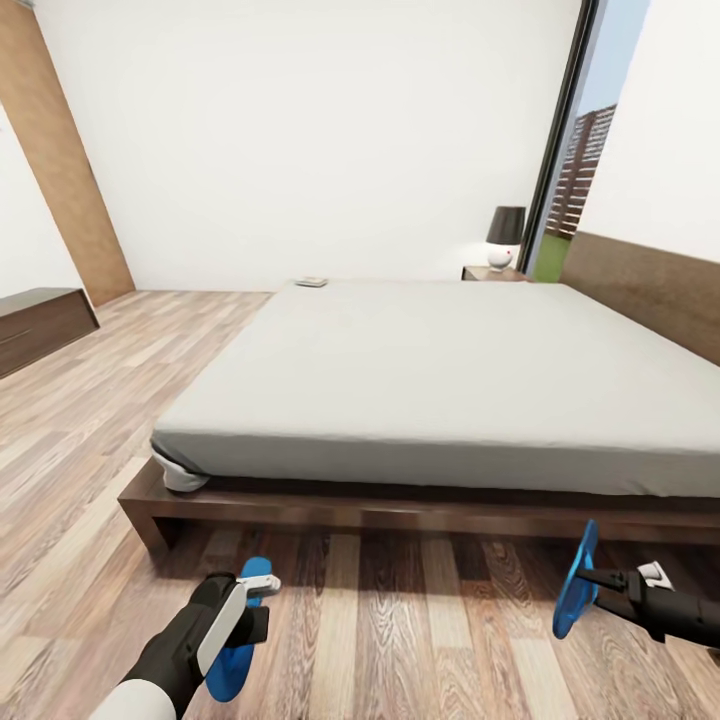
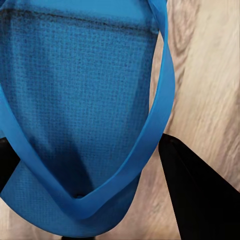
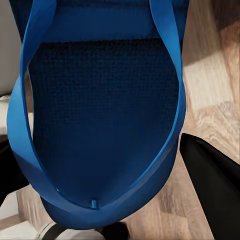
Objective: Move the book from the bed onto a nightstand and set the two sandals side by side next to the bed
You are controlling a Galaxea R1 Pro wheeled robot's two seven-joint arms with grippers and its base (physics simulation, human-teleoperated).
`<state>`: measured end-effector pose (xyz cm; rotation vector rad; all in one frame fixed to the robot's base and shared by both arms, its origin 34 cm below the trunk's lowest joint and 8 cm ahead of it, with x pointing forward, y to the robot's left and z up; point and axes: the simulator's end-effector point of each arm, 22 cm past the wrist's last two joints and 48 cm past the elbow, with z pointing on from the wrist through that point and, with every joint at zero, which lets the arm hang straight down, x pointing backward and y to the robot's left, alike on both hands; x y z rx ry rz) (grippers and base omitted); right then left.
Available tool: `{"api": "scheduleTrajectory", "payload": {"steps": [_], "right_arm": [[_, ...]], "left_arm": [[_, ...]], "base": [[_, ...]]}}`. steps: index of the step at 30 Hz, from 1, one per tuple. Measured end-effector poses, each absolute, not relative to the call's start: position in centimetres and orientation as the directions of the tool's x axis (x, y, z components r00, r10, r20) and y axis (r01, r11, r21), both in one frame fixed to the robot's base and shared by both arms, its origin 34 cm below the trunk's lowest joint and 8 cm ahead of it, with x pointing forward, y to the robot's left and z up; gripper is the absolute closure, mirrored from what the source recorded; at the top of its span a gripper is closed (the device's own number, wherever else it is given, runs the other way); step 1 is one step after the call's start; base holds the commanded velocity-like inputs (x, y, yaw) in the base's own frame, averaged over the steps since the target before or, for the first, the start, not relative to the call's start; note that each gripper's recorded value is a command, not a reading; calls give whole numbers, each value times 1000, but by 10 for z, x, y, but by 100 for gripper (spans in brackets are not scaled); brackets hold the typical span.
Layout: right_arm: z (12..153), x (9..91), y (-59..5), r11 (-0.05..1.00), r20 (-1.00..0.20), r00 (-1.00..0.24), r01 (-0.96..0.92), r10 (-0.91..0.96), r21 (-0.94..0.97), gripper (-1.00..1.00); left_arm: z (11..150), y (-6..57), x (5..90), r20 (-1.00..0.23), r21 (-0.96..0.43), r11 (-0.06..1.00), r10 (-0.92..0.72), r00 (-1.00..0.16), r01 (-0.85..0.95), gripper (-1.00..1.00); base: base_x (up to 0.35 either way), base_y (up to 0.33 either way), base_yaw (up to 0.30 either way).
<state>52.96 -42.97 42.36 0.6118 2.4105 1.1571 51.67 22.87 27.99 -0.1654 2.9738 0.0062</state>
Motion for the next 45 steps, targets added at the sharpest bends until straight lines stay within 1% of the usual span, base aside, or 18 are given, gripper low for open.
{"api": "scheduleTrajectory", "payload": {"steps": [12, 16, 19, 22, 25, 45], "right_arm": [[403, 525, -429, 555, -120, -833, 246, 540, 795, 100], [395, 523, -429, 555, -106, -835, 259, 540, 791, 100], [389, 522, -429, 555, -96, -836, 268, 540, 787, 100], [384, 521, -429, 555, -85, -838, 278, 540, 784, 100], [378, 519, -428, 555, -75, -839, 287, 540, 781, 100], [341, 507, -429, 555, -6, -842, 350, 540, 755, 100]], "left_arm": [[258, 228, 507, -122, -4, 993, -114, -986, -114, 100], [252, 230, 514, -158, -2, 992, -126, -979, -128, 100], [247, 238, 516, -172, 11, 990, -134, -976, -138, 100], [242, 264, 514, -168, 50, 988, -137, -976, -147, 100], [236, 274, 511, -159, 61, 986, -145, -977, -156, 100], [200, 275, 488, -81, 73, 986, -145, -986, -151, 100]], "base": [[0, 0, 0], [0, 0, 0], [0, 0, 0], [0, 0, 0], [0, 0, 0], [0, 0, 0]]}}
